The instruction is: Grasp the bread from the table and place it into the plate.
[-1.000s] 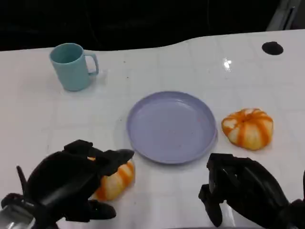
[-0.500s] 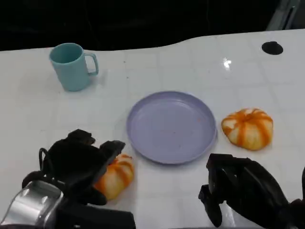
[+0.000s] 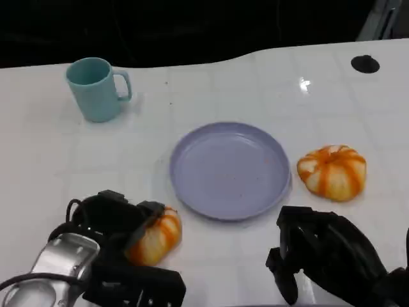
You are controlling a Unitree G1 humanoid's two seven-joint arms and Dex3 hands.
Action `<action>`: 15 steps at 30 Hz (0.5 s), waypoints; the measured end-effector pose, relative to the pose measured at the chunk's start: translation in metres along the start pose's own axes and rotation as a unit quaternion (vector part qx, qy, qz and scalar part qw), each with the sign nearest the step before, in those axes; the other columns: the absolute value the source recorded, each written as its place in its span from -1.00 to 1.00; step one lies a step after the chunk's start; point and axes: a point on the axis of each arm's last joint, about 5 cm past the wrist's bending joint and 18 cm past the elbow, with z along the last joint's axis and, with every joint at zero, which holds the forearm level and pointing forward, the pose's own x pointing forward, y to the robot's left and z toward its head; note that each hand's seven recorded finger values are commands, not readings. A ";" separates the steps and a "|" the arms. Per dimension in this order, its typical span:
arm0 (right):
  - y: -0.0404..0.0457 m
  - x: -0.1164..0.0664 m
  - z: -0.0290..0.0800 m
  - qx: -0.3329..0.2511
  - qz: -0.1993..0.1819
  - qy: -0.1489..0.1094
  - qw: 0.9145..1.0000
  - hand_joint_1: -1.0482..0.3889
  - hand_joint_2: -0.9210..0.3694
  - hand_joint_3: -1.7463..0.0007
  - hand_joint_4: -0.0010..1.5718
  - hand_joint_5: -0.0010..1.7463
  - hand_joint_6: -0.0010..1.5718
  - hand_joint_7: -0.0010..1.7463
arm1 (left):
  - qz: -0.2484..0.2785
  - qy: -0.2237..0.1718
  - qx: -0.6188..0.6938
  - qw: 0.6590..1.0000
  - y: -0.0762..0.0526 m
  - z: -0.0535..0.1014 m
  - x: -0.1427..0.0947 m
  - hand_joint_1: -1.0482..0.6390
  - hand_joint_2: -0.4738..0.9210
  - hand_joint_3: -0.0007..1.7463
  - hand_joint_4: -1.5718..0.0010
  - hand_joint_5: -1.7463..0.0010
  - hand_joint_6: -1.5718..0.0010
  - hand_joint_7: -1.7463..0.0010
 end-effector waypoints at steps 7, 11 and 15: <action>0.0001 0.000 0.001 -0.002 0.001 -0.001 1.000 -0.84 -1.00 0.63 0.57 0.84 0.34 0.66 | 0.032 -0.008 -0.033 0.999 -0.011 -0.006 0.005 -0.37 1.00 -0.97 0.52 0.68 0.56 0.93; -0.0001 0.000 0.001 -0.001 0.001 -0.002 1.000 -0.83 -1.00 0.63 0.57 0.85 0.33 0.67 | 0.084 -0.013 -0.044 0.995 -0.020 -0.011 0.007 -0.12 1.00 -0.70 -0.04 -0.23 -0.32 0.79; -0.0001 0.000 0.001 -0.002 0.002 -0.002 1.000 -0.83 -1.00 0.62 0.57 0.85 0.33 0.68 | 0.131 -0.021 -0.037 0.991 -0.026 -0.014 0.011 -0.13 1.00 -0.58 -0.04 -0.76 -0.48 0.63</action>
